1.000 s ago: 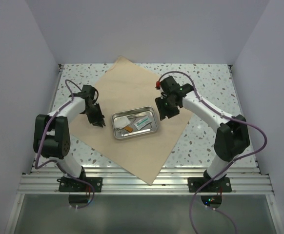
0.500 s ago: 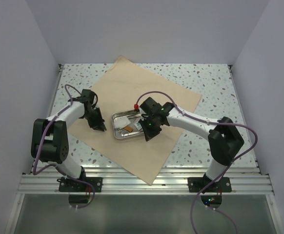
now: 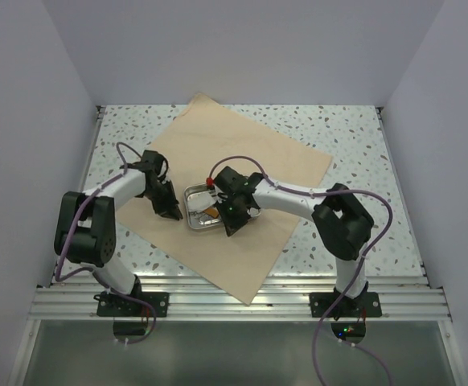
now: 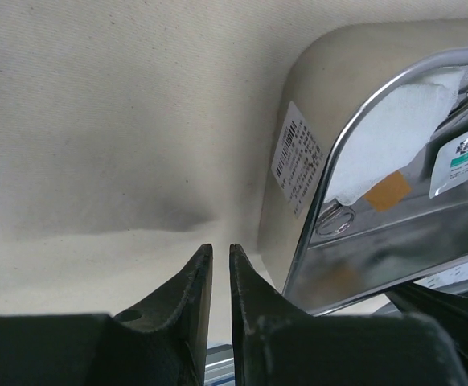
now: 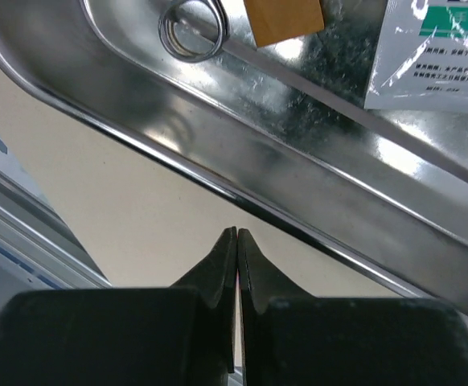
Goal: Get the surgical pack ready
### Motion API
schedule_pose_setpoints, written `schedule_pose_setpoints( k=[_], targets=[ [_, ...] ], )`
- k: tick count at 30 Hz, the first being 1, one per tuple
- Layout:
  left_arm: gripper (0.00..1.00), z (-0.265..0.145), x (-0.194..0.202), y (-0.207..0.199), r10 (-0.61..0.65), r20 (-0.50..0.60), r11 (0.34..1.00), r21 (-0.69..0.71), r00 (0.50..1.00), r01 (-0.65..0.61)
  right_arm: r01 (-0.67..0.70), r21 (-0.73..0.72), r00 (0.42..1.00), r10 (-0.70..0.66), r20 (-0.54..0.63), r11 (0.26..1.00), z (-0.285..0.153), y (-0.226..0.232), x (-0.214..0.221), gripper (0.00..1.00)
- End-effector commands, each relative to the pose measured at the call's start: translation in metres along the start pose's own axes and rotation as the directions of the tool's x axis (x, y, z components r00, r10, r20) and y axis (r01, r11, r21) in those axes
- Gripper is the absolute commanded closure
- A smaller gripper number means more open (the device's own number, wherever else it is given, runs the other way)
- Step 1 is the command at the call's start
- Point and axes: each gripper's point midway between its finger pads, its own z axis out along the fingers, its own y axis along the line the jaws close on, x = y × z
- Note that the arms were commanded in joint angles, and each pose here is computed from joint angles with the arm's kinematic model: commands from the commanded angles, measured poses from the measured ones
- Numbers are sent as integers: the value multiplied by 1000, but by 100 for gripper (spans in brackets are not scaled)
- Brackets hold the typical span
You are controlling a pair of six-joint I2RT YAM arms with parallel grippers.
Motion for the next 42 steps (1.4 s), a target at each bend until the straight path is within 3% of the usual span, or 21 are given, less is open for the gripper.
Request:
schedule_pose_setpoints(
  k=[1, 22, 27, 28, 31, 33, 36, 42],
  targets=[
    [82, 2, -13, -15, 0, 22, 999, 44, 1000, -1, -1, 6, 997, 0, 74, 1000, -7, 5, -27, 100],
    [83, 8, -41, -26, 18, 23, 999, 32, 1000, -19, 2, 79, 998, -7, 64, 997, 1, -12, -53, 100],
    [80, 4, -44, -15, 8, 38, 999, -36, 999, -7, 13, 50, 1000, -14, 21, 999, -6, -10, -30, 100],
    [78, -1, -45, -14, 9, 52, 999, -45, 999, -6, 15, 50, 1000, -16, 15, 999, -10, -10, -24, 86],
    [69, -10, -38, 3, -7, 71, 995, -97, 997, 14, 67, 40, 998, -67, -11, 997, -28, -8, 11, 56],
    [67, -12, -31, 18, -26, 74, 991, -128, 997, 35, 111, 15, 993, -110, -41, 994, -39, -4, 40, 47],
    [67, -20, -26, 28, -33, 92, 990, -137, 995, 45, 181, -19, 981, -182, -74, 983, -45, 15, 81, 44],
    [67, -22, -14, 34, -33, 96, 989, -137, 995, 46, 233, -15, 967, -233, -104, 972, -33, 39, 138, 50]
  ],
)
